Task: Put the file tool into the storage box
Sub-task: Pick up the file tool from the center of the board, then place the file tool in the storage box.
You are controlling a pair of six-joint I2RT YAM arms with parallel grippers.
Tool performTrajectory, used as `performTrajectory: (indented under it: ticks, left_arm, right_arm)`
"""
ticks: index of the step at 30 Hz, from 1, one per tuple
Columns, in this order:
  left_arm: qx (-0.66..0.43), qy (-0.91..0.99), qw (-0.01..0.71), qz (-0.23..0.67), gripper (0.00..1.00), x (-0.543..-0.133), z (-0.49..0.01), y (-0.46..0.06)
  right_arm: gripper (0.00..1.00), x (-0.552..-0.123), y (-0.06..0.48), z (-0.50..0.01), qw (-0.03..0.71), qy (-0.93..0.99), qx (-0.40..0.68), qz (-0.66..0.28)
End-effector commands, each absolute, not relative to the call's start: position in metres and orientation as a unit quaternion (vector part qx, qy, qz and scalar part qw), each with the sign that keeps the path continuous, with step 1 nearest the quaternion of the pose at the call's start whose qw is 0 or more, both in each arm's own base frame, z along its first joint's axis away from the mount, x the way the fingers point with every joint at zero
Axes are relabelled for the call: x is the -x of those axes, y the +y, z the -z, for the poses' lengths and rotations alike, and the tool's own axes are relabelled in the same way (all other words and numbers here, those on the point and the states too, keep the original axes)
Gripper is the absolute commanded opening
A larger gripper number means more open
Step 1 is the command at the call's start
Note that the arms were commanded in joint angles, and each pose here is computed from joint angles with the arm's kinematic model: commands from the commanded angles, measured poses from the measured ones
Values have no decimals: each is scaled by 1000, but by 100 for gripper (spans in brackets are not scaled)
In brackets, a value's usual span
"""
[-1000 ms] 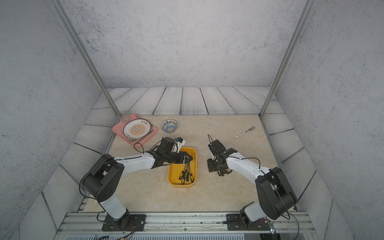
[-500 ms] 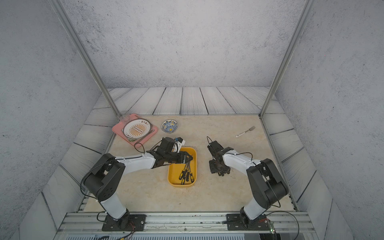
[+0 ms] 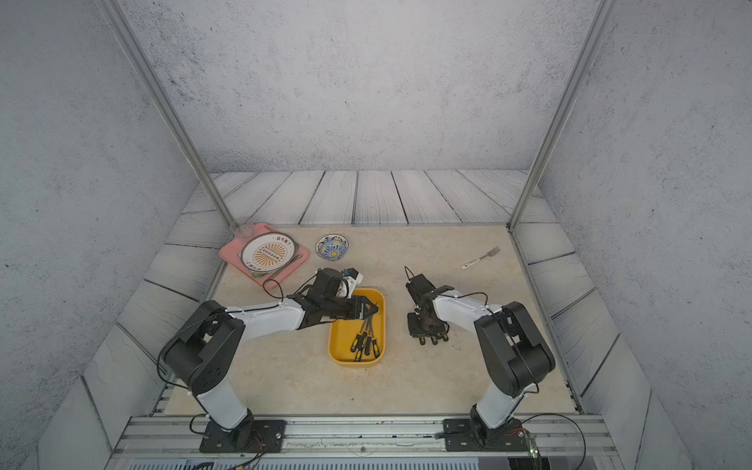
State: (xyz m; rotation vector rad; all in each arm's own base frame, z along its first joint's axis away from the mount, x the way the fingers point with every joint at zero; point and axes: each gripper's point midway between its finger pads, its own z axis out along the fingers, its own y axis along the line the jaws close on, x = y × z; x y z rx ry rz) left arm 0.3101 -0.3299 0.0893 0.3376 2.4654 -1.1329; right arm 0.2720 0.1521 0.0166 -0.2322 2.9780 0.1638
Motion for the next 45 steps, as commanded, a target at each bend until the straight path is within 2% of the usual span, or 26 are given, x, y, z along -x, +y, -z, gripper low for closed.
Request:
performTrajectory:
  ticks: [1,8,14,28,31,33,35,37,39,42,45]
  left_arm:
    - [-132,869,223,422,59,-317,-114,-337]
    - [-147,847,232,456,63,-319,-137,-350]
    - [-153,833,238,475,64,-322,-153,-361]
    - [-150,823,225,500,60,-330,-149,-378]
    - [-150,821,222,505,53,-331,-148,-380]
    - [-150,820,222,506,37,-331,-149,-381]
    - [-151,819,224,506,15,-330,-150,-379]
    - [-154,821,223,502,2,-327,-150,-377]
    - [-159,825,222,495,0,-323,-150,-373]
    - [-173,835,223,472,0,-315,-147,-362]
    - [-191,849,223,439,0,-305,-140,-348]
  right_arm:
    - [1,-255,159,-12,47,992,86,-82]
    - [0,-263,207,-84,137,953,124,-241]
    - [0,-255,233,-127,154,917,161,-330]
    - [0,-249,252,-173,188,873,198,-403]
    - [0,-247,256,-181,195,864,204,-417]
    - [0,-247,256,-181,195,865,204,-415]
    - [0,-247,255,-178,192,868,202,-410]
    - [1,-248,255,-177,190,870,200,-408]
    - [7,-249,254,-175,189,873,197,-404]
    - [34,-251,250,-171,188,882,188,-390]
    - [42,-253,245,-165,188,891,179,-373]
